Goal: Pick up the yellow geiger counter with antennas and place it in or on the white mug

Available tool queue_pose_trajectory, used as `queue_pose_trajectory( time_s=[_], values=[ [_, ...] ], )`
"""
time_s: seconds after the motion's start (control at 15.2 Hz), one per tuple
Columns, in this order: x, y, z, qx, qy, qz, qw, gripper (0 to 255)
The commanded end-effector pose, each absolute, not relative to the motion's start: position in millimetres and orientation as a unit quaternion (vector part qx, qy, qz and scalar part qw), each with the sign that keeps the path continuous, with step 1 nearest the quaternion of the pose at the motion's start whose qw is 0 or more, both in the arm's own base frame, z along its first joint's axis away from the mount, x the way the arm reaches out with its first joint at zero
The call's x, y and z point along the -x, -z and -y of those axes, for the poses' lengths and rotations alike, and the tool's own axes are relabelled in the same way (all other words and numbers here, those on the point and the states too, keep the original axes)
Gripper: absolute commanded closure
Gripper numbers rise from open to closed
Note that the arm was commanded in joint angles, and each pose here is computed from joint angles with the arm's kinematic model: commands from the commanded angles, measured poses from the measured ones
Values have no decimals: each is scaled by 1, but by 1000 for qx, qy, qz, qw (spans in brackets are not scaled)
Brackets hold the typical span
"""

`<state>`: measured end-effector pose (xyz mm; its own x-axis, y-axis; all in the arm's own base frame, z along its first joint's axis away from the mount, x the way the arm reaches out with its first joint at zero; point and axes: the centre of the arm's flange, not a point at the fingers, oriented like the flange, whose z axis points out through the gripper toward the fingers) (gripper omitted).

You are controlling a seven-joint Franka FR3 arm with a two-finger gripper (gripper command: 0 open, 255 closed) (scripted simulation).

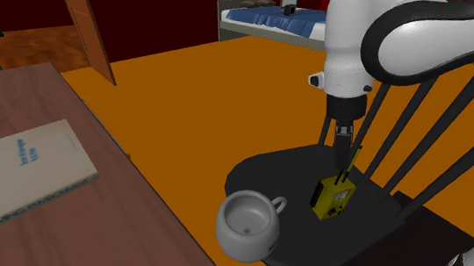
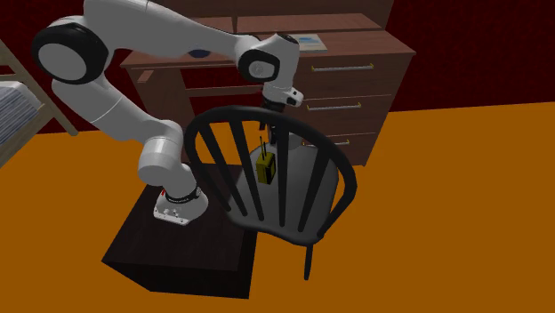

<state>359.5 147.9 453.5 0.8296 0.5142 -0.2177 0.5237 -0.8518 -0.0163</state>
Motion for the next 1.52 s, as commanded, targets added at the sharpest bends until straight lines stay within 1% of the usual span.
queue_pose_trajectory(
  time_s=[0.0, 0.13, 0.66, 0.73, 1.32, 1.45],
  values=[
    [-357, -442, -147, -956, 108, -272, 22, 0],
    [-354, -429, -146, -956, 108, -272, 22, 0],
    [-354, -429, -146, -956, 108, -272, 22, 0],
    [-354, -429, -146, -956, 108, -272, 22, 255],
    [-354, -429, -146, -956, 108, -272, 22, 255],
    [-354, -439, -146, -956, 108, -272, 22, 255]
  ],
)
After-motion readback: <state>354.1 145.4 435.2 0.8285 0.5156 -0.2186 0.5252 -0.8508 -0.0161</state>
